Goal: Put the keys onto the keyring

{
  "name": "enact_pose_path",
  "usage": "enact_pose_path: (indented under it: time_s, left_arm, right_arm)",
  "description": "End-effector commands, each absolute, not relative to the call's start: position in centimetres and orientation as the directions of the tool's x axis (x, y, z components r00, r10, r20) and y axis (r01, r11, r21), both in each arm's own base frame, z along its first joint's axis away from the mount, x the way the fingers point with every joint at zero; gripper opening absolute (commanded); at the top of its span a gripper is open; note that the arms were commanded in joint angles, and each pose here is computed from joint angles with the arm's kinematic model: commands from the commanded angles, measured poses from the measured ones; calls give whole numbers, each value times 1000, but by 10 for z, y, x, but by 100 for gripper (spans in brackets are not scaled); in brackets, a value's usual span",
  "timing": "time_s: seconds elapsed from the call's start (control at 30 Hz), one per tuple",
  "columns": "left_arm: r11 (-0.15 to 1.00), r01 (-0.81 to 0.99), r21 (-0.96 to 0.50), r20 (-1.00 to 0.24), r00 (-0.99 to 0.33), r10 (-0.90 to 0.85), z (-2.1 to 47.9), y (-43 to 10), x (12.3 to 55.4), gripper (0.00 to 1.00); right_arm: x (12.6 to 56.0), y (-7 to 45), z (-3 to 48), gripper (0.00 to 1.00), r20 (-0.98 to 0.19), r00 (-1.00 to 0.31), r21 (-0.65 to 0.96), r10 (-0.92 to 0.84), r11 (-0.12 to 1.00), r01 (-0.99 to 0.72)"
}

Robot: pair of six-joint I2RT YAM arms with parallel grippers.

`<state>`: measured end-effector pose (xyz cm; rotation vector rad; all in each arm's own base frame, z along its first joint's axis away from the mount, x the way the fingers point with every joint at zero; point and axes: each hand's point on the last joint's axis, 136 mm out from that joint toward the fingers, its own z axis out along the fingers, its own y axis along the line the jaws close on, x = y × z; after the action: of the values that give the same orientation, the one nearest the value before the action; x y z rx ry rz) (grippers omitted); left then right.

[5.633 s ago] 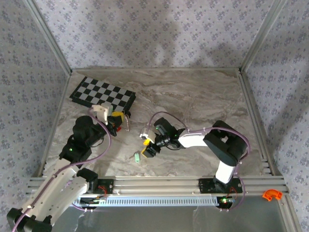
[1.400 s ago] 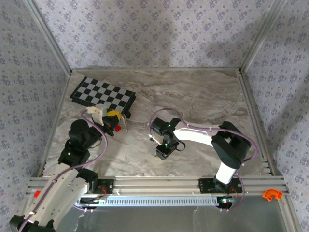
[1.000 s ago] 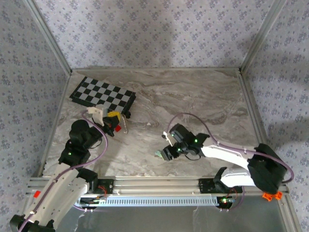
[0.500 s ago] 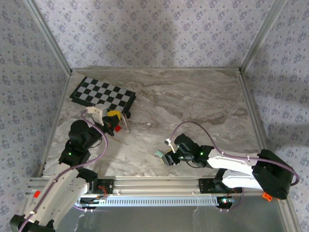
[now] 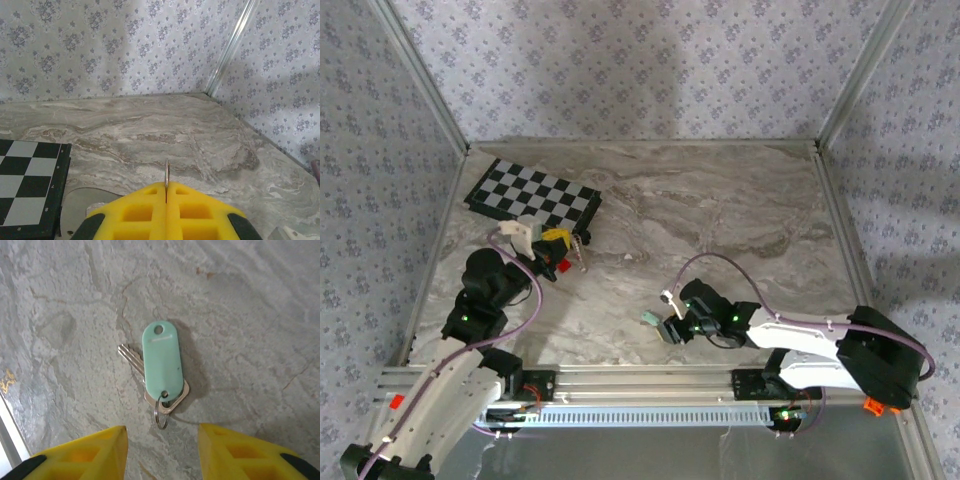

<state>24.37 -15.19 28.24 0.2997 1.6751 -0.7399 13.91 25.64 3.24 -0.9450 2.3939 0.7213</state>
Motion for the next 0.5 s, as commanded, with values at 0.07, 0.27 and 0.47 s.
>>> enact_pose_path:
  time_s: [0.07, 0.27, 0.47]
  left_arm:
    - [743, 596, -303, -953, -194, -233, 302, -152, 241, 0]
    - [743, 597, -303, -953, -192, -234, 302, -152, 240, 0]
    - [743, 597, -303, -953, -192, -234, 302, -152, 240, 0]
  right_arm:
    - [136, 266, 32, 38, -566, -636, 293, -524, 594, -750]
    - [140, 268, 34, 32, -576, -625, 271, -527, 598, -755]
    - [143, 270, 34, 28, -581, -622, 262, -525, 603, -754]
